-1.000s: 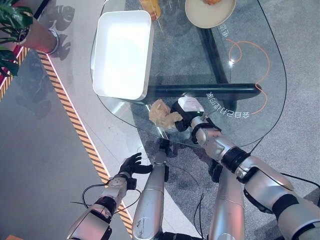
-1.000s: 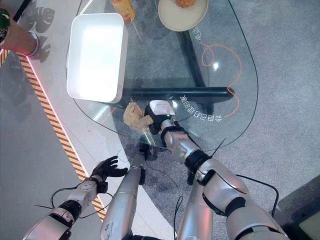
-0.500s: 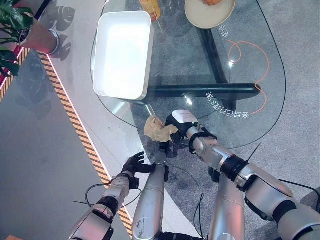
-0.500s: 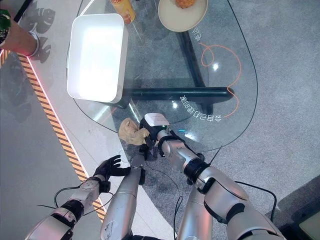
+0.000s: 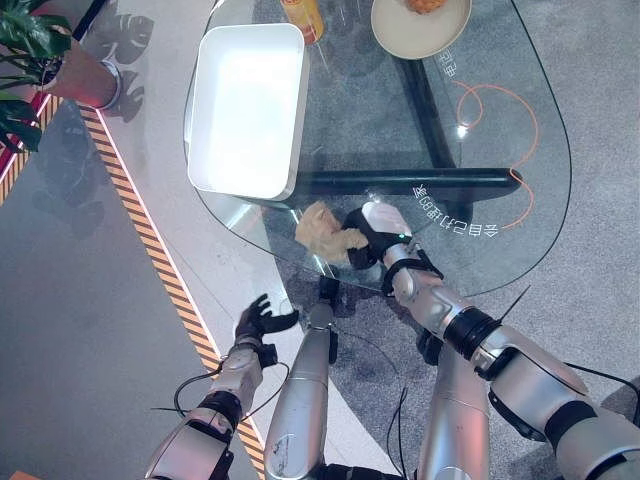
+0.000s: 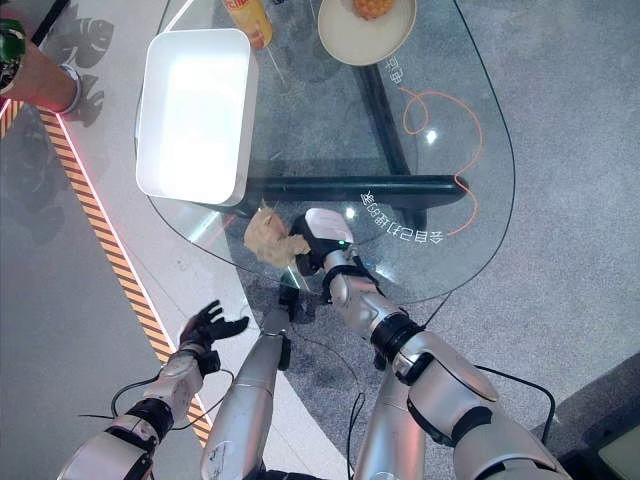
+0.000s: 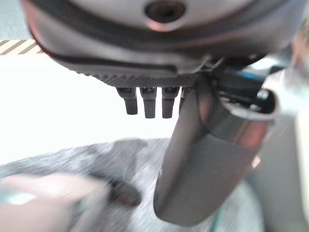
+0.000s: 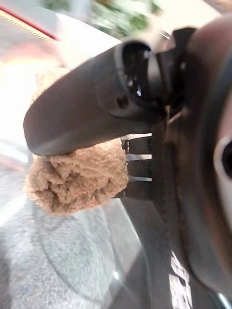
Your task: Wipe the table with a cloth and put it in the basket.
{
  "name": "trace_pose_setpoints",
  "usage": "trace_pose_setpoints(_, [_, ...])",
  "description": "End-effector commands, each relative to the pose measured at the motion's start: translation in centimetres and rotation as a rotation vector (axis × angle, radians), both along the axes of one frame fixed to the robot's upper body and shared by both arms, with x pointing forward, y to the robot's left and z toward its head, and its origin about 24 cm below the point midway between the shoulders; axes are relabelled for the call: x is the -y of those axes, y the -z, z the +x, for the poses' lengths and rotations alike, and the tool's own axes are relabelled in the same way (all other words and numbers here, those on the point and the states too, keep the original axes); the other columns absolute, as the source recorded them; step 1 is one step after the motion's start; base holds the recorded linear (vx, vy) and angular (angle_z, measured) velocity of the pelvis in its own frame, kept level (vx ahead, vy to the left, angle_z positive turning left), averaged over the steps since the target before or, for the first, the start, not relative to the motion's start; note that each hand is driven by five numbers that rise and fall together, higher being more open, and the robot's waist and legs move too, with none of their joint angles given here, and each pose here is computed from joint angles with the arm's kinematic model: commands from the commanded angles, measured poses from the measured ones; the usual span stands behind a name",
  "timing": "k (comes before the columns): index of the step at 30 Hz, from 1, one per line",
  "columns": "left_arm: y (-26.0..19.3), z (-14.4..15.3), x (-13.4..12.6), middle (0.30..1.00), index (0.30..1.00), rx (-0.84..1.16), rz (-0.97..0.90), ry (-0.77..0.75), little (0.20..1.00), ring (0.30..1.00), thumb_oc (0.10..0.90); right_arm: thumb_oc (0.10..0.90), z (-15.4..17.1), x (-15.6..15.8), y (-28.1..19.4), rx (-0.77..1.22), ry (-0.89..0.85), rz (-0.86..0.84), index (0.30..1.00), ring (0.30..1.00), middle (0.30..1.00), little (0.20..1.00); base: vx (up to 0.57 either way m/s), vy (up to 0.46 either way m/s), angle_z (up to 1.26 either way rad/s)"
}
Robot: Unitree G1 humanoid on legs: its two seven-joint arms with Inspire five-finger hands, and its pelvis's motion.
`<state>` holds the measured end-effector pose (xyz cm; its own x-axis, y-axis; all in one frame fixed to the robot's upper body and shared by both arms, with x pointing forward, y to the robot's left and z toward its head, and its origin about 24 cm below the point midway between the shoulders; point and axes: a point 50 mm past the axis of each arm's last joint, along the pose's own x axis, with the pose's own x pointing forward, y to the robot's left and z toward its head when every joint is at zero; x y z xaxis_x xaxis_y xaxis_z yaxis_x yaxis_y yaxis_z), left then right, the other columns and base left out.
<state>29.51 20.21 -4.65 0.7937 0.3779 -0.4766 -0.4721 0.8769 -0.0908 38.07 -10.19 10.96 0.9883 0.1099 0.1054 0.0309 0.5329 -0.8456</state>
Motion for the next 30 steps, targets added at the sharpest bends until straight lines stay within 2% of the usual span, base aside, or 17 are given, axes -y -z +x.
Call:
trace_pose_setpoints(1, [-3.1, 0.9, -4.3, 0.900, 0.900, 0.132, 0.056, -0.341, 0.900, 0.900, 0.800, 0.100, 0.5, -3.1, -6.3, 0.261, -0.048, 0.243, 0.300, 0.300, 0.300, 0.200, 0.00, 0.000, 0.00])
trace_pose_setpoints(3, [-4.5, 0.8, -5.7, 0.900, 0.900, 0.215, 0.072, -0.465, 0.900, 0.900, 0.800, 0.100, 0.3, -2.5, -6.6, 0.292, -0.015, 0.305, 0.300, 0.300, 0.300, 0.200, 0.00, 0.000, 0.00])
trace_pose_setpoints(7, [-7.9, 1.3, -6.9, 0.900, 0.900, 0.391, 0.090, -0.613, 0.900, 0.900, 0.800, 0.100, -0.6, -1.3, -6.6, 0.351, 0.034, 0.390, 0.300, 0.300, 0.300, 0.200, 0.00, 0.000, 0.00])
trace_pose_setpoints(16, [-14.4, 1.9, -9.1, 0.900, 0.900, 0.666, 0.171, -0.760, 0.900, 0.900, 0.800, 0.100, -2.6, 0.4, -6.7, 0.439, 0.043, 0.510, 0.300, 0.300, 0.300, 0.200, 0.00, -0.003, 0.00])
trace_pose_setpoints(21, [-17.0, 2.4, -8.9, 0.900, 0.900, 0.824, 0.123, -0.709, 0.900, 0.900, 0.800, 0.100, -3.2, 0.4, -7.6, 0.480, 0.009, 0.537, 0.300, 0.300, 0.300, 0.200, 0.00, 0.000, 0.00])
trace_pose_setpoints(24, [-19.4, 2.5, -7.2, 0.900, 0.900, 0.996, 0.053, -0.597, 0.900, 0.900, 0.800, 0.100, -4.0, 0.2, -9.1, 0.545, -0.041, 0.561, 0.300, 0.300, 0.300, 0.200, 0.00, 0.000, 0.00])
trace_pose_setpoints(30, [-22.0, 2.5, -3.8, 0.900, 0.900, 1.178, -0.033, -0.383, 0.900, 0.900, 0.800, 0.100, -5.1, -0.2, -11.0, 0.630, -0.099, 0.596, 0.300, 0.300, 0.300, 0.200, 0.00, -0.001, -0.02])
